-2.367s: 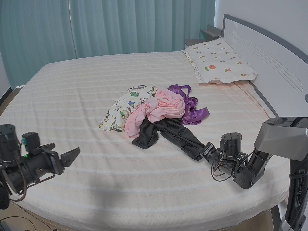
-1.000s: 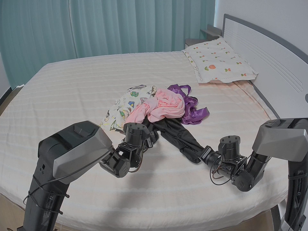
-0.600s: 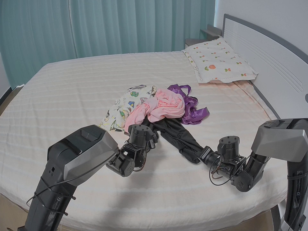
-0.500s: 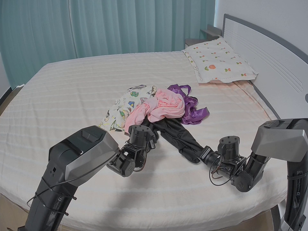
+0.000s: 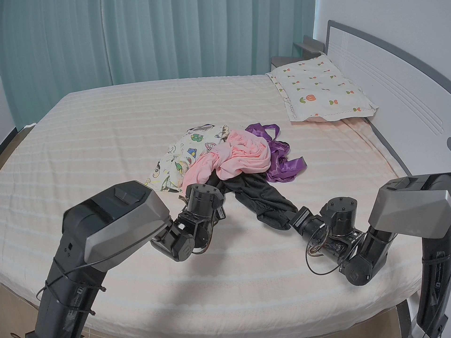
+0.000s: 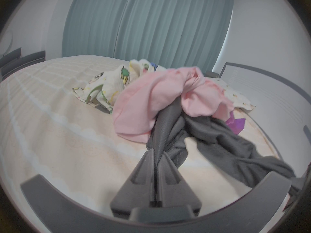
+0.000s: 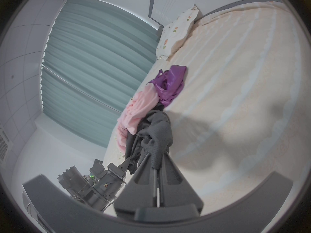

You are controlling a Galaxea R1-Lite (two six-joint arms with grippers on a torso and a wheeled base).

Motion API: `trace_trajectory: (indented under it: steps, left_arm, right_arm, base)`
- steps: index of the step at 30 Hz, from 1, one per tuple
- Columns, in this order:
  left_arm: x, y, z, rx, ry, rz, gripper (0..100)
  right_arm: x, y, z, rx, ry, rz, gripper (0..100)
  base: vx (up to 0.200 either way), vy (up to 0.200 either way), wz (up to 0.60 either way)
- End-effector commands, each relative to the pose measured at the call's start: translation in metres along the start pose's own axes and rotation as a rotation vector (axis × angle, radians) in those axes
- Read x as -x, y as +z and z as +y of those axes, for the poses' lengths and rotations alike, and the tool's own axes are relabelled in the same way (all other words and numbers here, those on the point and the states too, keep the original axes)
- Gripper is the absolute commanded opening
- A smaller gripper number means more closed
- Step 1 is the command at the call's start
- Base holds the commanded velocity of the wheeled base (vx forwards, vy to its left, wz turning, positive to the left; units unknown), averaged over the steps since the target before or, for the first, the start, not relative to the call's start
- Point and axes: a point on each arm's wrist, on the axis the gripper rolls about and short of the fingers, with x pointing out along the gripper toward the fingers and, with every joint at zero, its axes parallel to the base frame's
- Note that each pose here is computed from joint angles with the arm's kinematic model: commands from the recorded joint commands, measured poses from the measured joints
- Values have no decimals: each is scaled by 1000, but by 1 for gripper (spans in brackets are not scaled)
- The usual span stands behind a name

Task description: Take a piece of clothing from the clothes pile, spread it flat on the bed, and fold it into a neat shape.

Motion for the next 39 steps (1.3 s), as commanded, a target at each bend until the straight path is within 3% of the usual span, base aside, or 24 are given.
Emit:
trace_trajectory:
  steps: [1,5,10,12,15,17,21,22,23,24,25,26,33,39]
  left_arm:
    - [72,59,-23,108,-90,-60,0]
    - [127,106,-38,167,-186,-139,0]
    - [192,176,-40,269,-301,-299,0]
    - [204,188,-37,284,-315,-329,0]
    - [225,208,-26,311,-331,-381,0]
    - [233,213,-21,318,-337,-392,0]
    - [234,205,-8,305,-320,-363,0]
    - [226,187,1,275,-301,-307,0]
    - [225,183,2,270,-299,-298,0]
    - [219,164,10,241,-282,-249,0]
    - [218,162,11,238,-279,-244,0]
    - [208,139,15,220,-266,-205,0]
    - [195,94,22,220,-307,-183,0]
    - [194,65,37,203,-289,-137,0]
  right_arm:
    - [23,8,24,4,123,-42,0]
    - [42,19,50,43,229,-96,0]
    - [89,48,106,62,433,-197,0]
    - [100,57,118,62,486,-226,0]
    - [125,86,154,158,673,-302,0]
    - [132,97,164,190,713,-314,0]
    - [137,103,171,199,717,-285,0]
    - [131,92,163,186,682,-225,0]
    - [129,89,160,184,671,-211,0]
    - [116,62,141,178,604,-102,0]
    - [115,60,139,179,599,-94,0]
    - [97,35,117,181,523,-10,0]
    - [66,-1,85,151,425,59,0]
    - [72,-2,79,152,396,66,0]
  base:
    - [0,0,0]
    - [0,0,0]
    - [0,0,0]
    - [0,0,0]
    - [0,0,0]
    - [0,0,0]
    - [0,0,0]
    - [0,0,0]
    - [0,0,0]
    - [0,0,0]
    - [0,0,0]
    - [0,0,0]
    - [0,0,0]
    - [0,0,0]
